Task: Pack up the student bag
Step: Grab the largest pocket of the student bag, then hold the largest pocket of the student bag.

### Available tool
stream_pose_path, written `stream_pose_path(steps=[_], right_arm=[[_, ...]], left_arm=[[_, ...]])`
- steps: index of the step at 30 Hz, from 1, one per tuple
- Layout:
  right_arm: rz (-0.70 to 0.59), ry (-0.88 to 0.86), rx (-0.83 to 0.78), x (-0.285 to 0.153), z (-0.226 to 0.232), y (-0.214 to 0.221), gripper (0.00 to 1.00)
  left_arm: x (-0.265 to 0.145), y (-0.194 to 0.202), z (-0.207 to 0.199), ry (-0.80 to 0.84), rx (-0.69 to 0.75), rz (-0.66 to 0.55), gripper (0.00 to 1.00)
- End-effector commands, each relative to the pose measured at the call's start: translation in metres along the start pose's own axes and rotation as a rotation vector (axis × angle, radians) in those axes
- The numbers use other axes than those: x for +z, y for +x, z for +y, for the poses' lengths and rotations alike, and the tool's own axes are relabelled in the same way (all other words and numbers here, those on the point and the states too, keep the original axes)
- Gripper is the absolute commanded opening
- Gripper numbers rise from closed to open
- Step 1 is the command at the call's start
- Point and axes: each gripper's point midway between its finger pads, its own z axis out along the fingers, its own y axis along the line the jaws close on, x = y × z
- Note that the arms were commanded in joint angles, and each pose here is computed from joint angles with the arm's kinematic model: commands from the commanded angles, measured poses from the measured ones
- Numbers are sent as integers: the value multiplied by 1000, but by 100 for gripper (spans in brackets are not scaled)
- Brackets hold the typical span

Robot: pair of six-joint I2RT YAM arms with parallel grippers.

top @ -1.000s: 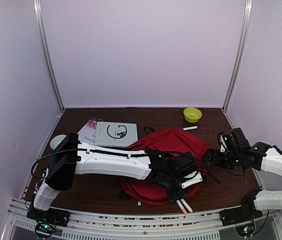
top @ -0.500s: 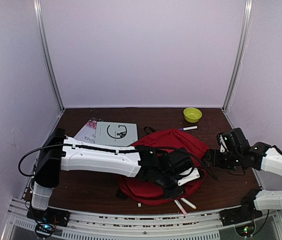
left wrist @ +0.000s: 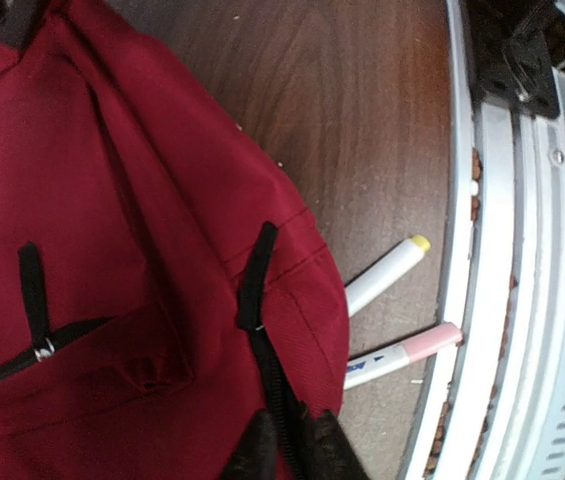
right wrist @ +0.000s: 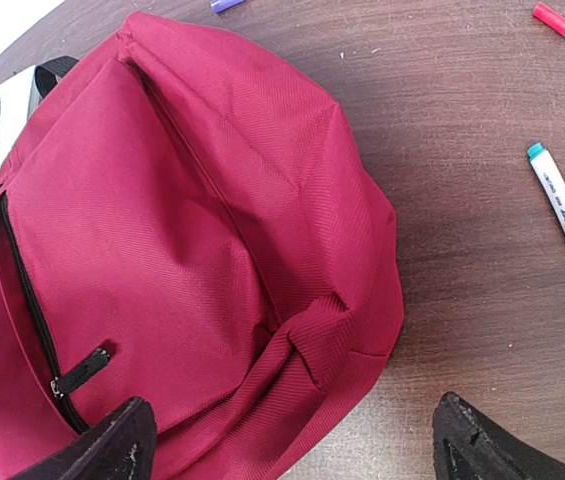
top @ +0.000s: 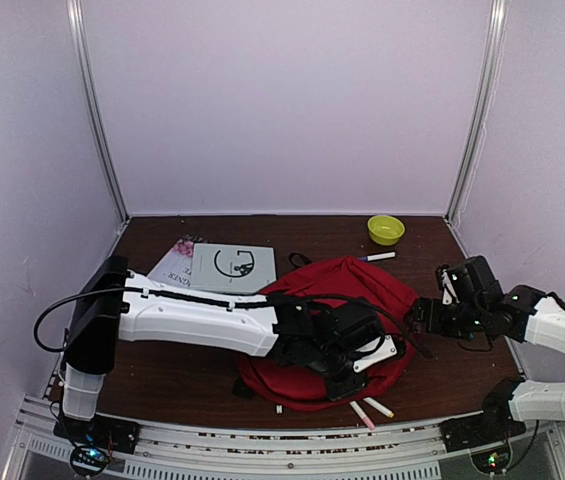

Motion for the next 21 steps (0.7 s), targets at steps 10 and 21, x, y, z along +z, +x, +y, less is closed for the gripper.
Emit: stream_pose_path(steps=[10, 21], right_arm=[[10, 9, 14, 1, -5, 6, 97], [14, 14, 10, 0, -7, 9, 97]], left_arm=[[14, -5, 4, -28, -42, -14, 30], [11, -5, 9, -52, -59, -14, 0]])
